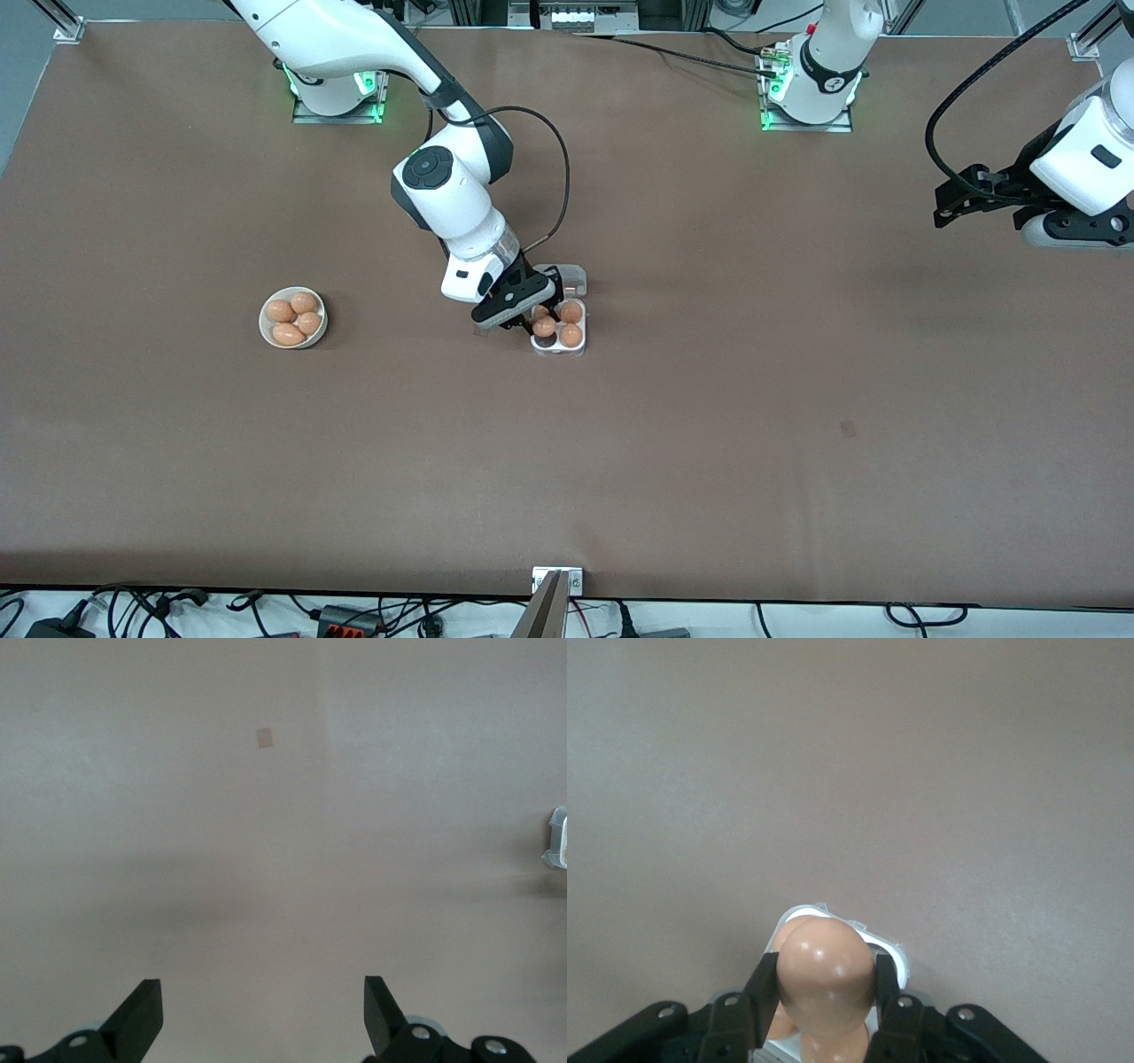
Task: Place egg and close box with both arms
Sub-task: 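Lower the egg into the empty slot and open the right gripper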
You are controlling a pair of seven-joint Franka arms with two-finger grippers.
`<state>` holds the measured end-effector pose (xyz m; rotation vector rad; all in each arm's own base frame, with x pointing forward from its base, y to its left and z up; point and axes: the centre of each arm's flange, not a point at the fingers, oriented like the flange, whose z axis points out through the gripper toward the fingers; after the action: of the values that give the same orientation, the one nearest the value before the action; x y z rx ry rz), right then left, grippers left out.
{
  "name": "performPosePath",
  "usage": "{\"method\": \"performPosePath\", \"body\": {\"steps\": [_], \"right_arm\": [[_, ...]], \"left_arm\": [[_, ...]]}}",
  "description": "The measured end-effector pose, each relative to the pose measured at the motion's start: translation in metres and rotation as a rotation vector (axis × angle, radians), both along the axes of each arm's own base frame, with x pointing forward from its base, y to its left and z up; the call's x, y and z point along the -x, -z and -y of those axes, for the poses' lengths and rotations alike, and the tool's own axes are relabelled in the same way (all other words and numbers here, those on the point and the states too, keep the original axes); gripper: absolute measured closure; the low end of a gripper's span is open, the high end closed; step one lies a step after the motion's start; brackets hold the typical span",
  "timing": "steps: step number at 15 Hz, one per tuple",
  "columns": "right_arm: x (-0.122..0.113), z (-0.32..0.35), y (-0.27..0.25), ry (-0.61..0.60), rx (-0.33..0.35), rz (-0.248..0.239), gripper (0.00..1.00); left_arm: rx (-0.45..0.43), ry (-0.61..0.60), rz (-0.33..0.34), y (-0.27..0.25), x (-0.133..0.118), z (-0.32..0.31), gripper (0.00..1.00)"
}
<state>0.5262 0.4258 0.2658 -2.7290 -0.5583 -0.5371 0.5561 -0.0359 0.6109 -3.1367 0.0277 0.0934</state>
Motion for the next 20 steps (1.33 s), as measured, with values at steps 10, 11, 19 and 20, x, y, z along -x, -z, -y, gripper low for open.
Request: {"method": "performPosePath", "body": {"steps": [10,11,19,20], "right_arm": [[0.006,0.000,0.060,-0.016,-0.030,0.011,0.52],[0.006,0.001,0.060,-0.019,-0.026,0.014,0.52],[0.001,0.006,0.061,-0.024,-0.014,0.025,0.52],[0.000,0.006,0.060,-0.023,-0.015,0.027,0.52]], "left_arm": [[0.000,0.000,0.000,0.000,0.000,0.000,0.00],[0.000,0.000,0.000,0.000,0.000,0.000,0.00],[0.000,0.000,0.000,0.000,0.000,0.000,0.00],[0.000,0.000,0.000,0.000,0.000,0.000,0.00]]}}
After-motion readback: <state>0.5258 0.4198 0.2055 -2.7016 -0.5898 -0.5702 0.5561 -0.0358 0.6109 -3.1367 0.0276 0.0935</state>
